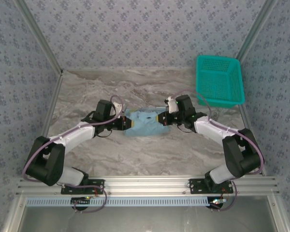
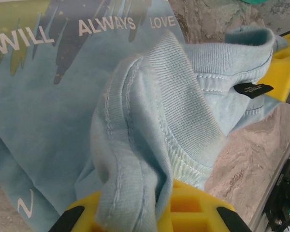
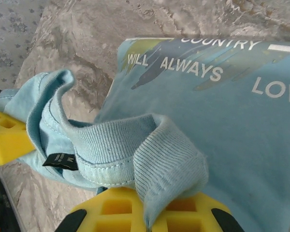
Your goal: Fold the inside-out t-shirt
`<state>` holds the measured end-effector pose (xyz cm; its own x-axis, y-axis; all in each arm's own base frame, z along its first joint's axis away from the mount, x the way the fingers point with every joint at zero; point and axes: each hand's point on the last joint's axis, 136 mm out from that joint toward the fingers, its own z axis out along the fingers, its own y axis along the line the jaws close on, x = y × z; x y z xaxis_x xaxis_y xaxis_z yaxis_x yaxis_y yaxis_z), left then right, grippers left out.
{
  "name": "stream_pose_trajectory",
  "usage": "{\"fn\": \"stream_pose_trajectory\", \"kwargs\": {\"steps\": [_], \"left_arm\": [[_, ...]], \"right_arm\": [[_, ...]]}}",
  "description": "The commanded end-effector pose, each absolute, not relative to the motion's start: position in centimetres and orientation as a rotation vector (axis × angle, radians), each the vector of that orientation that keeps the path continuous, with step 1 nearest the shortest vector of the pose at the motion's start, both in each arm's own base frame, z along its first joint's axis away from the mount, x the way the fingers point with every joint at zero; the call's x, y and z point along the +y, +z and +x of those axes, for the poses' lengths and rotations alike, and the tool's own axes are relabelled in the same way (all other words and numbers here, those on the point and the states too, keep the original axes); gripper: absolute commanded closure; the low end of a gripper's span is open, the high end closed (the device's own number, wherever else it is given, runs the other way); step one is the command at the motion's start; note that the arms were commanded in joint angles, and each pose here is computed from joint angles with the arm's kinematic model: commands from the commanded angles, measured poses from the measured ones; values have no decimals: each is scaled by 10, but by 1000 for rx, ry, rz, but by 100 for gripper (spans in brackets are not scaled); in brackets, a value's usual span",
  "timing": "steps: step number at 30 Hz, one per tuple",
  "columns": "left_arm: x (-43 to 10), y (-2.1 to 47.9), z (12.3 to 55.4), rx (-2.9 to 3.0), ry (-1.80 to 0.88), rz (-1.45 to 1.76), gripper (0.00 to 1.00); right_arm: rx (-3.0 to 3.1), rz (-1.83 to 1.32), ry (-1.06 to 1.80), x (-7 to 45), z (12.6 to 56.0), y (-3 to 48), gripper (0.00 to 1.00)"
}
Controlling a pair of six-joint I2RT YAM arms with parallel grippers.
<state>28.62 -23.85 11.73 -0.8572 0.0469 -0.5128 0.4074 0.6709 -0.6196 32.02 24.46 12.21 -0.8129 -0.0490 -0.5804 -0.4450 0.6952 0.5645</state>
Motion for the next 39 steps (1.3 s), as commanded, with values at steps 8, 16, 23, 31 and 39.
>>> {"fn": "stream_pose_trajectory", "kwargs": {"steps": [8,16,23,31,39], "left_arm": [[-239,124,356,2403,-905,335,100],[-230,96,396,2458,-885,258,98],[-223,76,441,2434,-868,215,87],[-221,53,478,2429,-836,172,61],[-203,71,480,2421,-748,147,47]], "right_arm": [[2437,-363,786,241,391,119,100],[2452,-374,752,254,442,104,99],[2452,-354,742,254,477,74,91],[2461,-288,691,231,501,55,69],[2429,-251,669,196,510,87,58]]}}
